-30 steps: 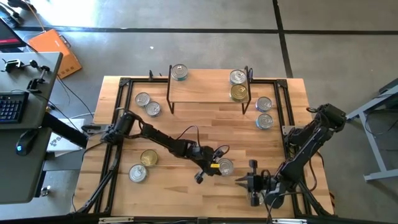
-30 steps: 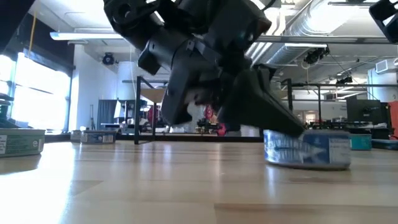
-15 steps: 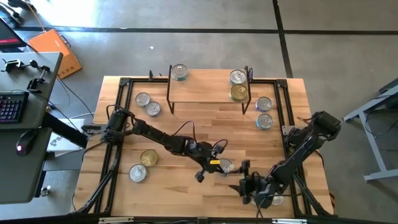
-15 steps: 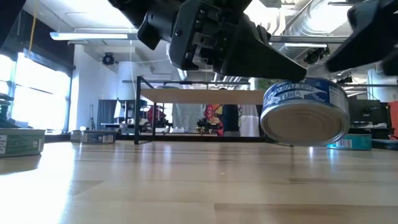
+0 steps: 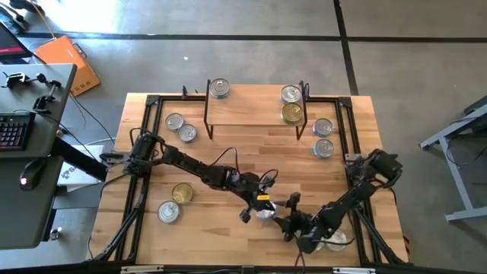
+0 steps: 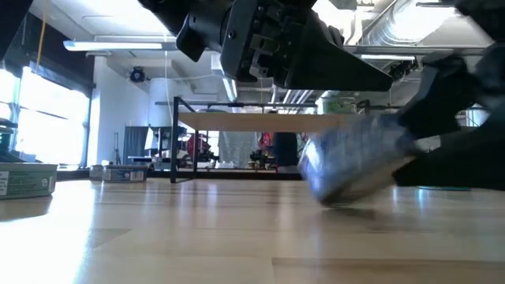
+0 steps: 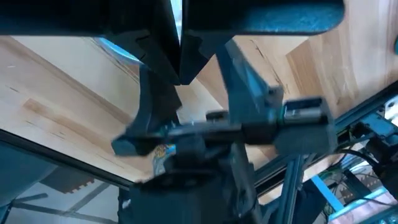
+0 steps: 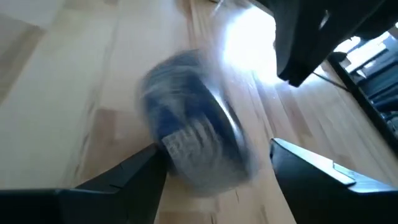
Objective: Stack canned seafood by type on shelf
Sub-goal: Put the blue tuna can on the shelf
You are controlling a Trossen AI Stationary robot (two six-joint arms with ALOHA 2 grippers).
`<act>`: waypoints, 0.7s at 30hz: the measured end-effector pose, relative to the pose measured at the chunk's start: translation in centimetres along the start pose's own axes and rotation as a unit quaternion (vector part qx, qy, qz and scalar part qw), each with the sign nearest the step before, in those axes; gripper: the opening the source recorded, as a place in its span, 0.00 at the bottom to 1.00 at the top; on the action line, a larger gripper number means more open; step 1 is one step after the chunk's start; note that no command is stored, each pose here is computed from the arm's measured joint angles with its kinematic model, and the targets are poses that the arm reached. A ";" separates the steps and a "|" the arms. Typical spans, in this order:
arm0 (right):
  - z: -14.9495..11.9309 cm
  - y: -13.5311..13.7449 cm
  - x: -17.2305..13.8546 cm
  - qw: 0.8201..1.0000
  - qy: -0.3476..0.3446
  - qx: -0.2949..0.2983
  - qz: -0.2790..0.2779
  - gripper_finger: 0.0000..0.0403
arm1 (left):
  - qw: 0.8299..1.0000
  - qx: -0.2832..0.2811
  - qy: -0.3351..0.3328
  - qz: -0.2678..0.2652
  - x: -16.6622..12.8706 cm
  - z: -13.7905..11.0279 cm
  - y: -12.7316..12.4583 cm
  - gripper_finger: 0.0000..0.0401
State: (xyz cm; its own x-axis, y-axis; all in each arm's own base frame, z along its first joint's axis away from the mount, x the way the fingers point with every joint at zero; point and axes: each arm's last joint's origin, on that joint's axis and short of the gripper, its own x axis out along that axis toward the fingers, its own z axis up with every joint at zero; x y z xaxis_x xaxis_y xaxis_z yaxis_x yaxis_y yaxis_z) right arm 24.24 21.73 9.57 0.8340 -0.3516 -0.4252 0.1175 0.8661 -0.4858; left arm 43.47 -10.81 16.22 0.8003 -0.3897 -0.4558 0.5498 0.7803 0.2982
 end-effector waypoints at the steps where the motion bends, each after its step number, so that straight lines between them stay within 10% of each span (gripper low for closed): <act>1: 0.0 0.0 0.3 1.000 0.000 0.014 -0.001 0.67 | 1.000 0.000 0.000 0.000 0.0 0.0 0.0 0.00; 14: 0.0 -0.3 1.3 0.998 0.018 0.056 0.033 0.04 | 0.998 0.009 0.034 0.051 -3.1 3.9 -1.2 0.00; 21: 0.2 -0.2 1.1 0.997 0.012 0.076 0.031 0.05 | 0.979 0.045 0.148 0.134 -8.4 7.8 -5.0 0.00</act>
State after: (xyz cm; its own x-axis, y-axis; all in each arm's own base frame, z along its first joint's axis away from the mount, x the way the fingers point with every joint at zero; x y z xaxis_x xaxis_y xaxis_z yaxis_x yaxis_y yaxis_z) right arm 25.25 21.20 9.33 0.8290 -0.3021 -0.4706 0.1471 0.9297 -0.3376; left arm 35.86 -15.19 25.11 0.8217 -0.0087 -0.5699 0.3597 0.7835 0.5066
